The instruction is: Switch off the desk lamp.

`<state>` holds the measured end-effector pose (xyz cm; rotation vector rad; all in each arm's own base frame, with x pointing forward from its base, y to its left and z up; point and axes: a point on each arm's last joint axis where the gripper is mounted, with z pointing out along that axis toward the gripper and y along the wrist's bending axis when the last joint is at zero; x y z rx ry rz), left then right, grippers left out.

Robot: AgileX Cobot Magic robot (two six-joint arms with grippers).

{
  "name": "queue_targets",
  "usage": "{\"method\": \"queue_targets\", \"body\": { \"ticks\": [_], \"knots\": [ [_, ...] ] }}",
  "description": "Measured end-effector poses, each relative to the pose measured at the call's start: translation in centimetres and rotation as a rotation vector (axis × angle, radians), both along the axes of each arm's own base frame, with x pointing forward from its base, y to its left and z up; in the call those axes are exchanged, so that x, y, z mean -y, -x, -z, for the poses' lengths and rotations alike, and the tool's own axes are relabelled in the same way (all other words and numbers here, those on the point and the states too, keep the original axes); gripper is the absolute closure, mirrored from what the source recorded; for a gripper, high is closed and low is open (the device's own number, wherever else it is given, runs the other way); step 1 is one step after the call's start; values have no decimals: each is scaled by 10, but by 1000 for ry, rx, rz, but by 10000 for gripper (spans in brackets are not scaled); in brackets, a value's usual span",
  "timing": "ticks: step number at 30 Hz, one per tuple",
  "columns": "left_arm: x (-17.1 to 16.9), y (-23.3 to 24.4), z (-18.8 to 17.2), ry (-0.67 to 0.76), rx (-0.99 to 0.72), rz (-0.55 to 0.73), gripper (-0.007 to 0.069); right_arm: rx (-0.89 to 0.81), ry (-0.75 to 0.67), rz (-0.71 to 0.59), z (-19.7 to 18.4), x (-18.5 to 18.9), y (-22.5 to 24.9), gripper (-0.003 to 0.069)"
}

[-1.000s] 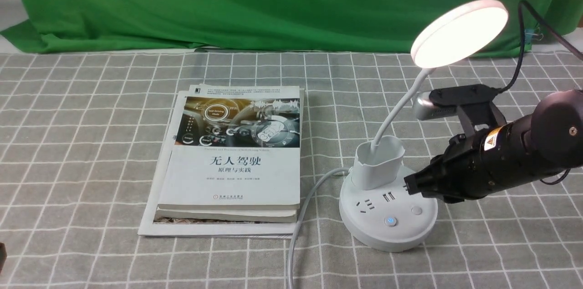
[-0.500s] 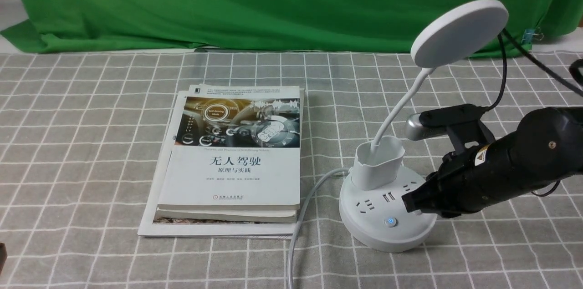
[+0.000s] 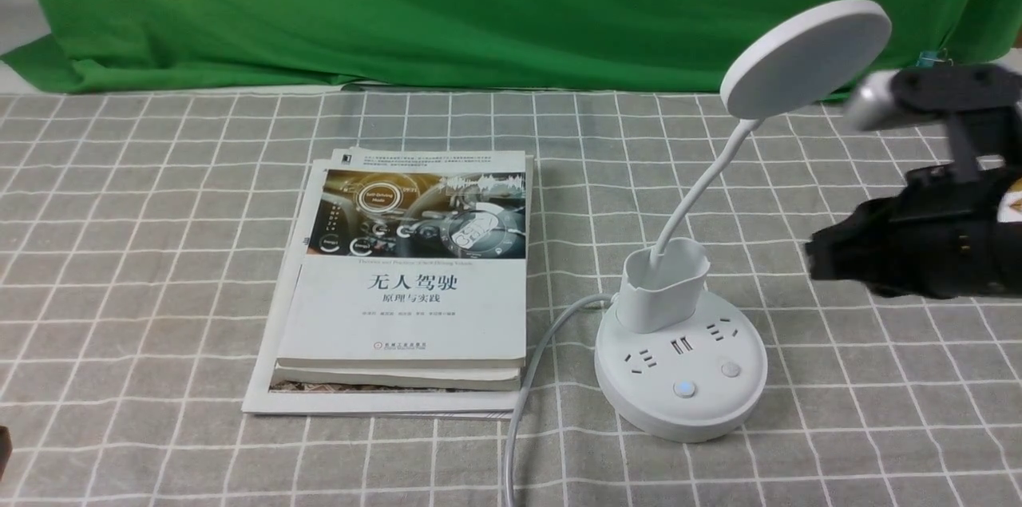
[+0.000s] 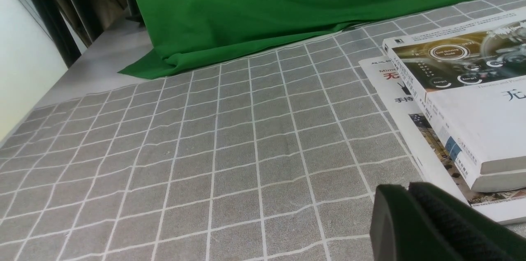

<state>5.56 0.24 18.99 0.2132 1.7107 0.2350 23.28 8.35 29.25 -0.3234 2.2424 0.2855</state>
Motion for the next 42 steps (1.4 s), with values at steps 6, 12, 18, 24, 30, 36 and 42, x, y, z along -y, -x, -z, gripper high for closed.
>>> {"method": "queue_targets", "body": {
  "ticks": [6, 12, 18, 24, 30, 36, 42],
  "knots": [
    [0, 0, 0, -1, 0, 0, 606, 392, 90, -43, -10, 30, 66, 625],
    [0, 0, 0, -2, 0, 0, 606, 572, 64, -5, 28, 50, 124, 625],
    [0, 0, 0, -1, 0, 0, 606, 665, -7, 30, 35, 57, 146, 624],
    [0, 0, 0, -1, 0, 0, 606, 680, -34, 39, 33, 58, 149, 622],
    [0, 0, 0, -1, 0, 0, 606, 672, -49, 44, 33, 58, 149, 622],
    [0, 0, 0, -1, 0, 0, 606, 673, -50, 44, 33, 58, 150, 620],
    [0, 0, 0, -1, 0, 0, 606, 750, 0, 130, 29, 69, 160, 620]
  ]
}}
